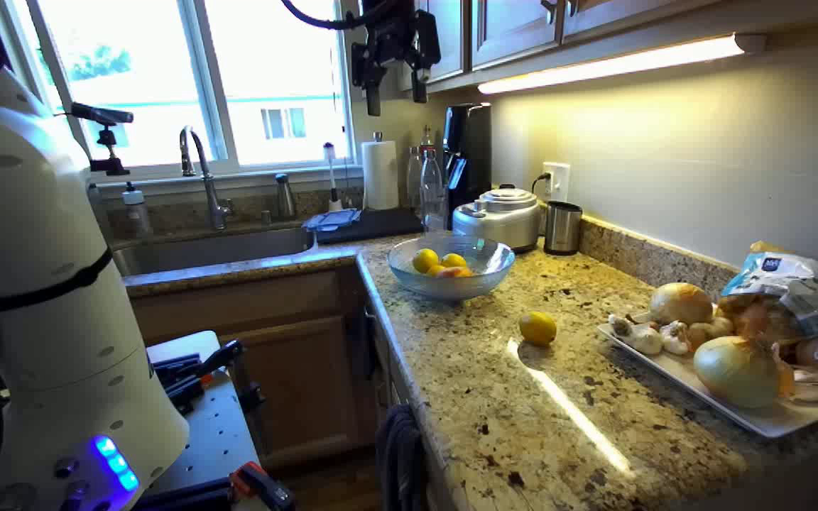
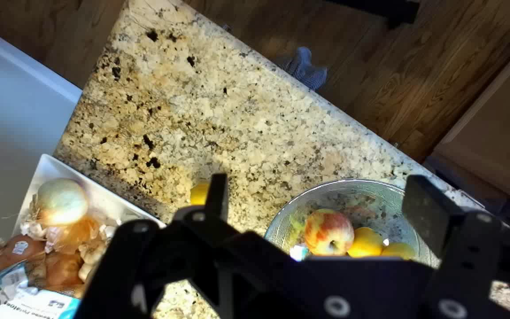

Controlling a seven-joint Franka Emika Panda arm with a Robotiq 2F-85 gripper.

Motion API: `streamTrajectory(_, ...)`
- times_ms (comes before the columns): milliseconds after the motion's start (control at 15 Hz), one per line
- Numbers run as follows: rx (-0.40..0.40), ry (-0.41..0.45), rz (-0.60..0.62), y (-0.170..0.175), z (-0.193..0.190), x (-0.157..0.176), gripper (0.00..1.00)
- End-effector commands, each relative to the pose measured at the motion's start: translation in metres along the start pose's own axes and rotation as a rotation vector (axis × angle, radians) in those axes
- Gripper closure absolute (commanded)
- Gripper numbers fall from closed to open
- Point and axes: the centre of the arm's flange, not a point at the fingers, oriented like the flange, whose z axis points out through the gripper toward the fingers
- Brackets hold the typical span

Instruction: Pick up the mango and put it in the bowl

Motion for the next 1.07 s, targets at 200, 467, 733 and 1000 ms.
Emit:
streamTrajectory(200, 0.000, 0.000, 0.000, 0.000, 0.000, 0.000, 0.00)
streamTrajectory(467, 0.000, 0.000, 0.000, 0.000, 0.000, 0.000, 0.00)
streamTrajectory(733, -0.007, 0.117, 0.175, 0.011, 0.017, 0.020, 0.00)
streamTrajectory(1000, -0.010, 0.156, 0.346, 0.026, 0.042, 0.042, 0.00)
